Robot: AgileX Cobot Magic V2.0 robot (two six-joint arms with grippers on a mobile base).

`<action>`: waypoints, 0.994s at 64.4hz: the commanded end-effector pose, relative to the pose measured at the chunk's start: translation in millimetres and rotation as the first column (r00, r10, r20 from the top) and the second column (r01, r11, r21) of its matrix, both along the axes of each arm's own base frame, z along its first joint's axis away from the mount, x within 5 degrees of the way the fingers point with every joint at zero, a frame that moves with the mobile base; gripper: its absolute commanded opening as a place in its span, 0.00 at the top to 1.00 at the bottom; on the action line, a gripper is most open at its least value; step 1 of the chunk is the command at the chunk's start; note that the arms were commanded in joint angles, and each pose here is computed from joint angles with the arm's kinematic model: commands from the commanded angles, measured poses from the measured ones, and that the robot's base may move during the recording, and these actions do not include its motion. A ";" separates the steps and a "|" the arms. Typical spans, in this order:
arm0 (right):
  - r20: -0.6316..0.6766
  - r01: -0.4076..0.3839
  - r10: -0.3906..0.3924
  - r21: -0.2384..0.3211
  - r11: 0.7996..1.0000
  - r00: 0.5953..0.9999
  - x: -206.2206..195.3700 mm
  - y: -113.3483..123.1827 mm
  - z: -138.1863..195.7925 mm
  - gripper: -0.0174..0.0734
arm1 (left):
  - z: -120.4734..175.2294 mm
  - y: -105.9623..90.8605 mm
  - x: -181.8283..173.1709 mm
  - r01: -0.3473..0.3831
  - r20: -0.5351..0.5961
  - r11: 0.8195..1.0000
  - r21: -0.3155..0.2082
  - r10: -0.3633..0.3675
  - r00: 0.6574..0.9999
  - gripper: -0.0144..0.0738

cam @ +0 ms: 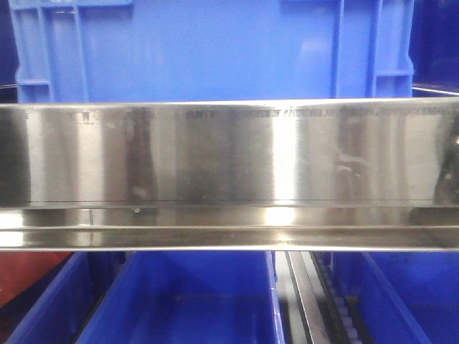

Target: Place valve from conveyor to right shelf box

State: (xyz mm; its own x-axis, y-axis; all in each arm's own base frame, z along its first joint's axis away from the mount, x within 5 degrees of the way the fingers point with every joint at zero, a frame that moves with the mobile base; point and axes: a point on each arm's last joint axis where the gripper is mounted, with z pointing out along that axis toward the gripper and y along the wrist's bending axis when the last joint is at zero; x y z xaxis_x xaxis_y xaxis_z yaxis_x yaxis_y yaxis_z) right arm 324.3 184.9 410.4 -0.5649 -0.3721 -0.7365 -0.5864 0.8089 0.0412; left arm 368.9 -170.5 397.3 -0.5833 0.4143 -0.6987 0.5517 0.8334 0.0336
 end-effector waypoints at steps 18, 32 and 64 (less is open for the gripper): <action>0.247 -0.001 -0.031 0.127 0.992 0.968 -64.6 -36.9 82.9 0.68 | 86.4 26.4 -62.2 0.011 0.213 0.995 -0.102 0.011 0.977 0.61; 0.341 -0.013 -0.050 0.180 0.983 0.939 -106.5 -59.1 107.7 0.98 | 120.9 51.0 -102.2 -0.049 0.298 0.992 -0.117 0.082 0.951 0.96; 0.456 0.000 -0.129 0.272 0.962 0.881 -194.5 -108.8 38.1 0.99 | 85.8 107.7 -212.0 -0.114 0.474 0.951 -0.287 0.244 0.846 0.96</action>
State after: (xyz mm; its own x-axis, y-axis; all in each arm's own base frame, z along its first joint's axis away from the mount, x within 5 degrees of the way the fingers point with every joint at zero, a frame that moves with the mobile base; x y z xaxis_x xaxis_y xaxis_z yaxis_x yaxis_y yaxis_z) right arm 142.0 84.1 459.8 -0.1865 -0.1288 -0.9740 -0.5480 0.8365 -0.0057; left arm 173.5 -69.1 491.1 -0.2506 0.1628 -0.9543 0.3543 0.9328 0.0660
